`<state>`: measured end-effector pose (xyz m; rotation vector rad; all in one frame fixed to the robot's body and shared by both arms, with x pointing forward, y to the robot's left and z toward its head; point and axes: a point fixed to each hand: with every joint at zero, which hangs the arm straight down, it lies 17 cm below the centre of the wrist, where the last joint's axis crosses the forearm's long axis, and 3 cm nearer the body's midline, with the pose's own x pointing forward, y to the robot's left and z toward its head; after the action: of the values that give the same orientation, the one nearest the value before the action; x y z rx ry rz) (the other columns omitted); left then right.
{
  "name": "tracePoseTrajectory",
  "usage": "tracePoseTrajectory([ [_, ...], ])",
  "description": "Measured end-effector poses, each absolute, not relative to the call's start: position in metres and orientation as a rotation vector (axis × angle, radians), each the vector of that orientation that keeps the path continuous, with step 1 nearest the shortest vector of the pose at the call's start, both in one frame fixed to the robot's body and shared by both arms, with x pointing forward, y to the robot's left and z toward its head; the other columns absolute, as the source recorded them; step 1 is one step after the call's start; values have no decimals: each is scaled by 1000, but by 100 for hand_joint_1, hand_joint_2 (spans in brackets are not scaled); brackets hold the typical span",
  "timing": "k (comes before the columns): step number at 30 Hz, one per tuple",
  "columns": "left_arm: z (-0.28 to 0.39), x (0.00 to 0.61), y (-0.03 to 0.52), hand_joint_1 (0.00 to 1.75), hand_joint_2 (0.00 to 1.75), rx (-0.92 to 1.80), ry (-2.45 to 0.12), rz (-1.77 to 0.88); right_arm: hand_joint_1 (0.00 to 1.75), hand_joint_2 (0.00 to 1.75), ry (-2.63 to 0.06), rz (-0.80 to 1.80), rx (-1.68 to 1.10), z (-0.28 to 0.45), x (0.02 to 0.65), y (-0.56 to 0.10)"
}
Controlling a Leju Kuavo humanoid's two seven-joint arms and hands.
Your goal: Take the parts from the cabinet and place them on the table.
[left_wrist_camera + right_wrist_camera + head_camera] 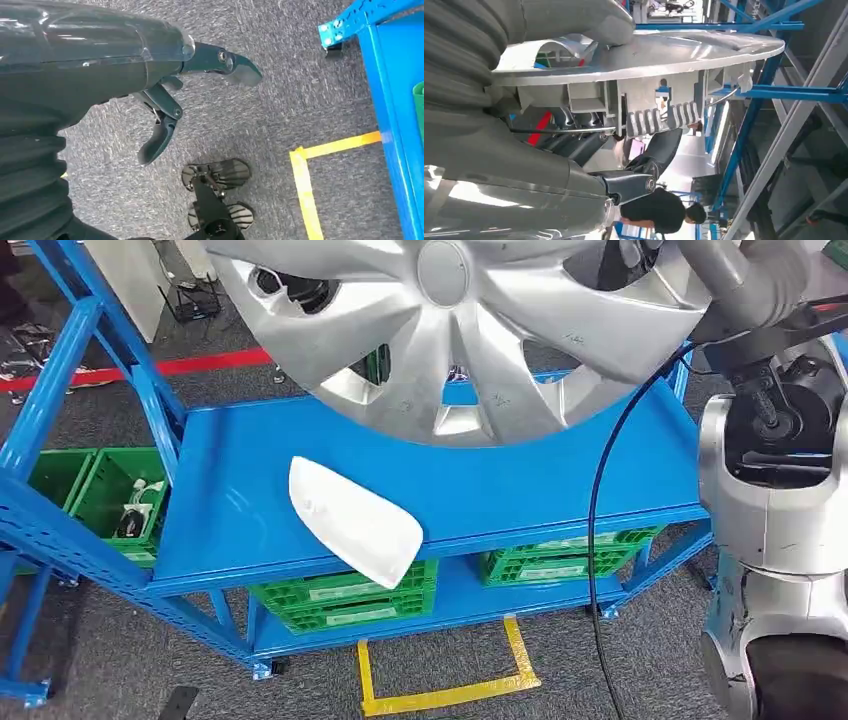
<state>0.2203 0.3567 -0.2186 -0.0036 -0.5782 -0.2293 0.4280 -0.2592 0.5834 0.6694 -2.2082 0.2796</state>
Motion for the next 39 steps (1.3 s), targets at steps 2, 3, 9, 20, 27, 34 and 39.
tracePoseTrajectory([
  [2, -216, 225, 354, 0, 175, -8, -615, -234, 175, 175, -2208, 281, 670, 583, 428, -259],
  [3, -213, 228, 352, 0, 175, -14, -642, -238, 175, 175, -2209, 285, 671, 583, 428, -258],
  [9, -213, 228, 340, 0, 175, -32, -679, -244, 175, 175, -2214, 296, 686, 582, 426, -257],
  [20, -217, 228, 335, 0, 175, -32, -662, -249, 175, 175, -2194, 282, 682, 577, 433, -257],
  [27, -220, 224, 336, 0, 175, -23, -648, -249, 175, 175, -2184, 276, 679, 574, 436, -257],
  [34, -221, 222, 334, 0, 175, -24, -644, -254, 175, 175, -2176, 269, 675, 571, 439, -259],
  [39, -223, 220, 331, 0, 175, -27, -639, -259, 175, 175, -2170, 264, 675, 568, 441, -259],
])
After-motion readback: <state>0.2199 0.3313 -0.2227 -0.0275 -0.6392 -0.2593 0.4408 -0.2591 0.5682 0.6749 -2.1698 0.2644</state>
